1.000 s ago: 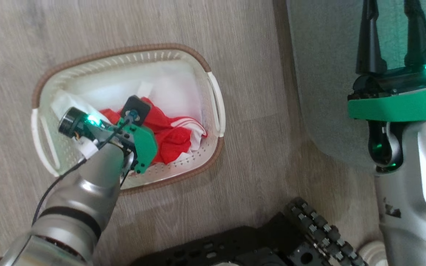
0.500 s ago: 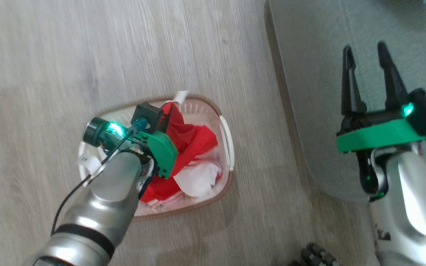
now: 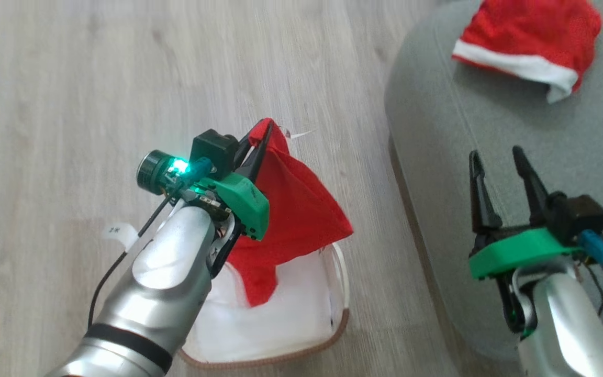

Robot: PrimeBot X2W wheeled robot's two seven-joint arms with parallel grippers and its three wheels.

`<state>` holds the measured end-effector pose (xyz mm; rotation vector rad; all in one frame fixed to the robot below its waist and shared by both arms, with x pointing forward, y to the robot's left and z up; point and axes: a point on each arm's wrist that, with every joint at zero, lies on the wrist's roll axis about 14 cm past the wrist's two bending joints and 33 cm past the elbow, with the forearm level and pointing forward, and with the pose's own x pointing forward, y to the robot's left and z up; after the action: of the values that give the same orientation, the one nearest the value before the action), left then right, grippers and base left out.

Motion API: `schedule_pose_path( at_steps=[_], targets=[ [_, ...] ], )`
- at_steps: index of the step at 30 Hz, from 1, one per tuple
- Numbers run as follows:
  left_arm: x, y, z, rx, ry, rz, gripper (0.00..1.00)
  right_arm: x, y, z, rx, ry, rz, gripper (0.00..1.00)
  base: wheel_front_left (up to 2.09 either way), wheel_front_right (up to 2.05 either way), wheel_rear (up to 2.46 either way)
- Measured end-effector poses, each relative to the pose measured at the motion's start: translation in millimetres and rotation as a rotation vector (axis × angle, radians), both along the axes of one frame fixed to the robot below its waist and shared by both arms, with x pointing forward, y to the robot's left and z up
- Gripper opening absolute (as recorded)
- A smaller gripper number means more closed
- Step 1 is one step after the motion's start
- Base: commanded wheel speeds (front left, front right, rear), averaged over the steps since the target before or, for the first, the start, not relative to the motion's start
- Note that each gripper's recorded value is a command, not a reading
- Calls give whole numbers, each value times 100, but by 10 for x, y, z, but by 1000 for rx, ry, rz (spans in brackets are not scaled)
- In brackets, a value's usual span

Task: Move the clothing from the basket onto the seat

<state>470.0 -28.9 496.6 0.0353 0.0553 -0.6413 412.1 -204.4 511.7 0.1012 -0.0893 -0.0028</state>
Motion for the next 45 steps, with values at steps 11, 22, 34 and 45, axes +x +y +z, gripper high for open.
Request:
schedule_pose_path(
  at_steps=[11,22,34,45],
  targets=[
    [-172,32,972,-10,-184,5,0,-270,292,216,-13,-55,83,100,0,0,0],
    [-227,39,1633,-35,-309,11,0,-220,885,355,-57,-85,261,100,0,0,0],
    [-332,71,1667,-41,-324,8,0,54,1283,510,-222,-99,431,100,0,0,0],
    [-443,119,1614,-42,-317,9,0,246,1683,477,-286,-45,561,100,0,0,0]
  ],
)
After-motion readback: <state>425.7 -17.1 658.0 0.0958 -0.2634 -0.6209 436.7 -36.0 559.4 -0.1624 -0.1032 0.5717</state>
